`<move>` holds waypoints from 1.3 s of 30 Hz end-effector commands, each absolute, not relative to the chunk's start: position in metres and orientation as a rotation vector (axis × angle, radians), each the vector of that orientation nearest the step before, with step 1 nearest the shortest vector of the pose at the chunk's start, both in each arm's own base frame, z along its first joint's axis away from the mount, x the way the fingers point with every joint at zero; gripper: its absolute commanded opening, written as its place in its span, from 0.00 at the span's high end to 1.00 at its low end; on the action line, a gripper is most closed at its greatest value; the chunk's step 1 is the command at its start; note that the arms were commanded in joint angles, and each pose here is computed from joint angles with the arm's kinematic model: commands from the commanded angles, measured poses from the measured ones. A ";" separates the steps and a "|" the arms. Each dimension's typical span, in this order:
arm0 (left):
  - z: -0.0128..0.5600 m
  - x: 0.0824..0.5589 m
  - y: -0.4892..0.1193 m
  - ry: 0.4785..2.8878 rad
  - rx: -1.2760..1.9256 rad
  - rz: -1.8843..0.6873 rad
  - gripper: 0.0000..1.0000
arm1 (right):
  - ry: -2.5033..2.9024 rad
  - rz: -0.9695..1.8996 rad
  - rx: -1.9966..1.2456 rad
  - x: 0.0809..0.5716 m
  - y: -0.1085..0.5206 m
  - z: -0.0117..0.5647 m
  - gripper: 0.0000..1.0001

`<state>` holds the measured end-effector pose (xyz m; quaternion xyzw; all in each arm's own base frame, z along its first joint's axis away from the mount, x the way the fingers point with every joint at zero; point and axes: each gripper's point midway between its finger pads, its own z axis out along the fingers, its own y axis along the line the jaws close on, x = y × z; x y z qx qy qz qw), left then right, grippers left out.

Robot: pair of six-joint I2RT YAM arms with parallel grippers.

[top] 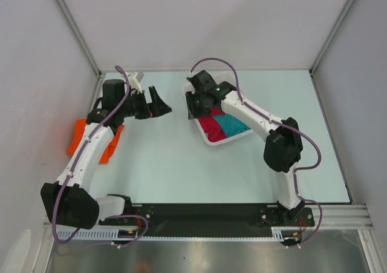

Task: Fold and stack the t-shirts

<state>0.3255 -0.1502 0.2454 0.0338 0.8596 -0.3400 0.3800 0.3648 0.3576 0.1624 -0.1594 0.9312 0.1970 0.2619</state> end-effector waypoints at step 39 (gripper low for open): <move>0.253 0.340 -0.131 2.146 0.088 -0.840 0.00 | 2.644 0.365 -0.232 0.408 0.287 0.052 0.62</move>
